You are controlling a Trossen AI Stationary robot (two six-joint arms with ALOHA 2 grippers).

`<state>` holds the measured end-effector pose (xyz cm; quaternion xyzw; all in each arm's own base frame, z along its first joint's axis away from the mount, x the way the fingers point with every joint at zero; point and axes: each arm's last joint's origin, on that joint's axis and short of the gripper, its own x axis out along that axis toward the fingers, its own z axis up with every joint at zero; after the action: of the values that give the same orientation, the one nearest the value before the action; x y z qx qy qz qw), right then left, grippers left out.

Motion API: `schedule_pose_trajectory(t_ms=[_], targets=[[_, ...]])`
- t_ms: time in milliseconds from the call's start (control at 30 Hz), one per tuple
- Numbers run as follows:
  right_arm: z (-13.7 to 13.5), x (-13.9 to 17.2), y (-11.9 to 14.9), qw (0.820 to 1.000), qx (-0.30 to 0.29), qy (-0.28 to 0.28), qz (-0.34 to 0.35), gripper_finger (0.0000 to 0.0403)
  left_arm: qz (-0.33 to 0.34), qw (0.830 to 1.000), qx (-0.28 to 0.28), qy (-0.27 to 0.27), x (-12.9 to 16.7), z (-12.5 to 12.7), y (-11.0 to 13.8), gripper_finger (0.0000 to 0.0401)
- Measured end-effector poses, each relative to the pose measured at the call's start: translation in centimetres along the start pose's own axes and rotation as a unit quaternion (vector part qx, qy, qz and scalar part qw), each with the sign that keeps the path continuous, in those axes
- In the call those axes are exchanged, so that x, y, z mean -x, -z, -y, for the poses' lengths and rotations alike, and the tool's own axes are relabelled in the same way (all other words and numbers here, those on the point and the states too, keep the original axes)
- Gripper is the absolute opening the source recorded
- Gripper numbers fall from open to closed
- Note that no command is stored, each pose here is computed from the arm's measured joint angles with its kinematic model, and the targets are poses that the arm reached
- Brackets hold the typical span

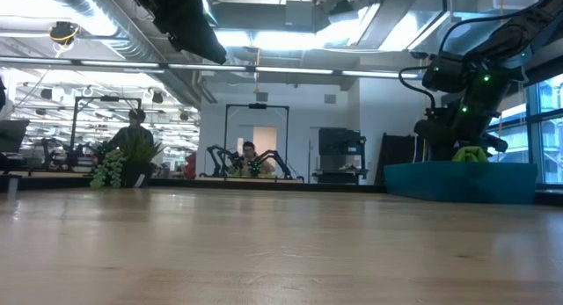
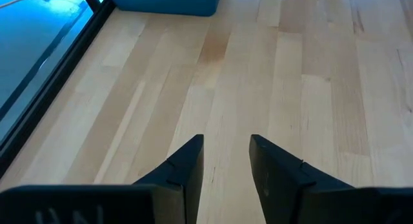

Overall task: Roll microfiber towels into tight, uniform cylinder then place into a basket
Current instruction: Put the green towel into the blue bin

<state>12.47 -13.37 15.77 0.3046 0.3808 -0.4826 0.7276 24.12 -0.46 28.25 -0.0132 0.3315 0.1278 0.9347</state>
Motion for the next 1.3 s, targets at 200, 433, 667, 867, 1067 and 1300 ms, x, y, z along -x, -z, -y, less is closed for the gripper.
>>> schedule_pose_trajectory(t_ms=[200,433,667,867,1067,1300], targets=[[-0.01,0.00,0.00,1.000,-0.009,0.000,0.000,0.0265,0.000,1.000,0.000,0.000,0.00,0.00,0.00,0.0117],[-0.01,0.00,-0.01,1.000,-0.008,0.000,0.001,0.0265,0.000,1.000,0.000,0.000,0.00,0.00,0.00,0.0117],[-0.02,0.00,-0.03,1.000,-0.009,-0.001,0.002,0.0265,0.000,1.000,0.000,0.000,0.00,0.00,0.00,0.0117],[-0.02,0.00,-0.03,1.000,-0.010,-0.001,0.002,0.0265,0.000,1.000,0.000,0.000,0.00,0.00,0.00,0.0117],[-0.02,0.00,-0.03,1.000,-0.009,-0.001,0.002,0.0265,0.000,1.000,0.000,0.000,0.00,0.00,0.00,0.0117],[-0.01,0.00,0.02,1.000,-0.008,0.000,-0.001,0.0265,0.000,1.000,0.000,0.000,0.00,0.00,0.00,0.0117]])
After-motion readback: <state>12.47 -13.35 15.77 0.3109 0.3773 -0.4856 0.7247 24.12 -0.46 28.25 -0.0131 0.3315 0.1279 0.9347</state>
